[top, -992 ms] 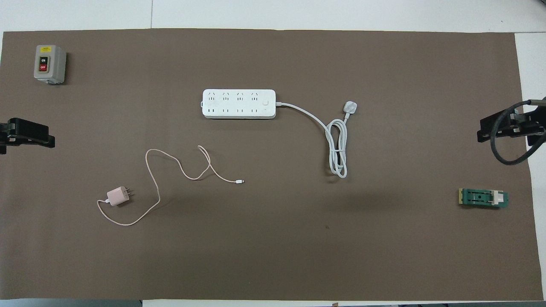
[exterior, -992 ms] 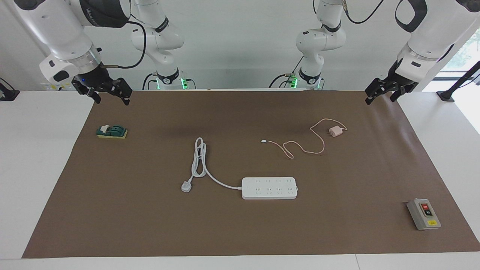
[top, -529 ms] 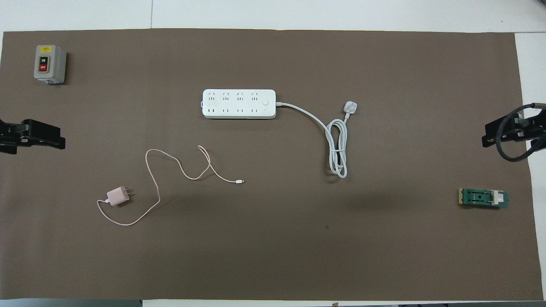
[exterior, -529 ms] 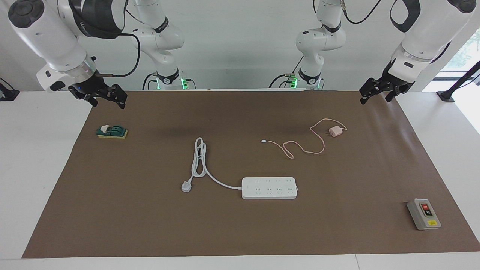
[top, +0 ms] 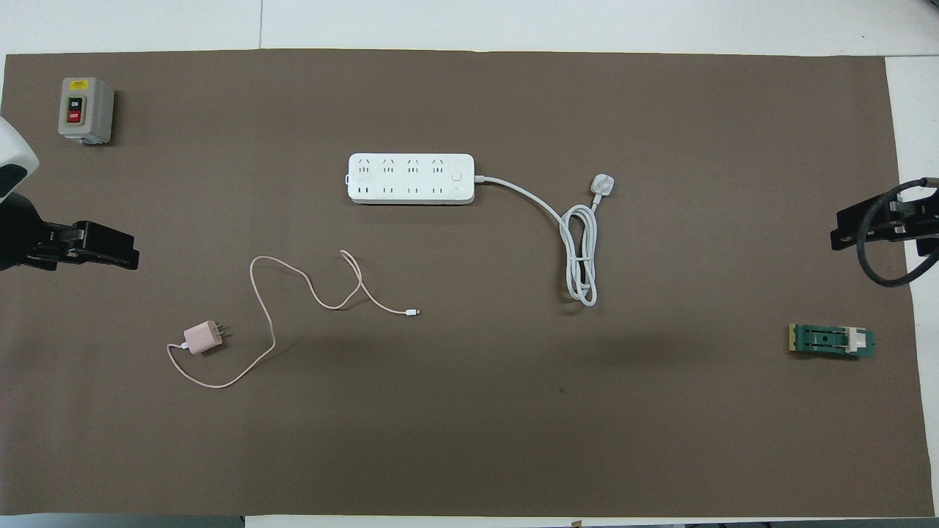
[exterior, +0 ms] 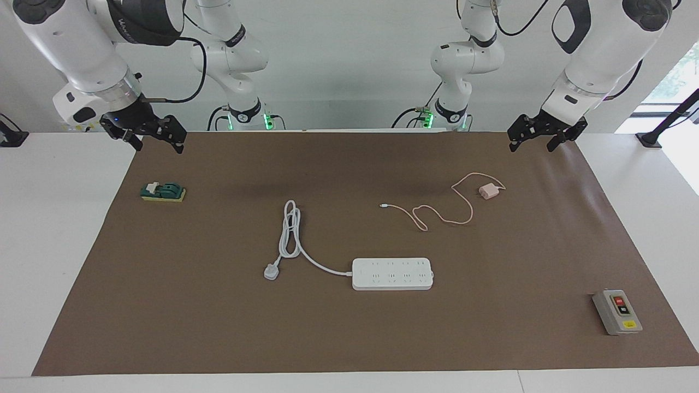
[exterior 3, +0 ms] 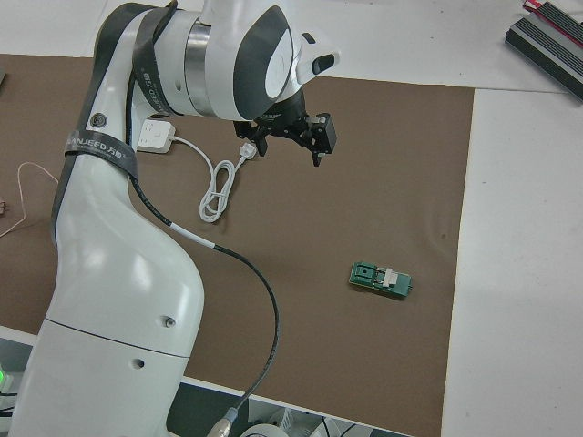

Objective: Unplug charger and place it aside

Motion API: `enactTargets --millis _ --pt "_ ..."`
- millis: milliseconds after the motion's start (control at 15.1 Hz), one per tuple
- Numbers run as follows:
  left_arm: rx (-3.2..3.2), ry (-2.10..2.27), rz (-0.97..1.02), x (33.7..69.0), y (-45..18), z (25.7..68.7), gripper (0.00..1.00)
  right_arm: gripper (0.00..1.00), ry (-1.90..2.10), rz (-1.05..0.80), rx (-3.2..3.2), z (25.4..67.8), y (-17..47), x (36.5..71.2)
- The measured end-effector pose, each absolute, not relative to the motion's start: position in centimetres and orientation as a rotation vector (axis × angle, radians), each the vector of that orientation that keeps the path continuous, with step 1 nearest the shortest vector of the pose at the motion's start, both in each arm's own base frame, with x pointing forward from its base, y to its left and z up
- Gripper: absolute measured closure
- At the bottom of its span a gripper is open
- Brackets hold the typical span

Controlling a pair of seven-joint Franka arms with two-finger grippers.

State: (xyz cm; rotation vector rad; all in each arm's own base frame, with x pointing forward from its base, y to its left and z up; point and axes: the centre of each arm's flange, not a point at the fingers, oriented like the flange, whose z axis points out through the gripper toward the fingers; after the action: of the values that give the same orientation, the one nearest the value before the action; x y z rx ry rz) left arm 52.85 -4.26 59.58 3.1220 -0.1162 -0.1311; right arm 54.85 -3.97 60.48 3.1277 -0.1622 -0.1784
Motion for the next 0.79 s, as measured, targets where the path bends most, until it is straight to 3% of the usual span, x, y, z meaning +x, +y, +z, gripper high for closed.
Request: enactTargets --millis 794 --pt "3.122 -0.124 -0.130 52.75 -4.47 59.50 0.00 0.00 -0.154 -0.141 3.129 60.66 -3.70 55.15"
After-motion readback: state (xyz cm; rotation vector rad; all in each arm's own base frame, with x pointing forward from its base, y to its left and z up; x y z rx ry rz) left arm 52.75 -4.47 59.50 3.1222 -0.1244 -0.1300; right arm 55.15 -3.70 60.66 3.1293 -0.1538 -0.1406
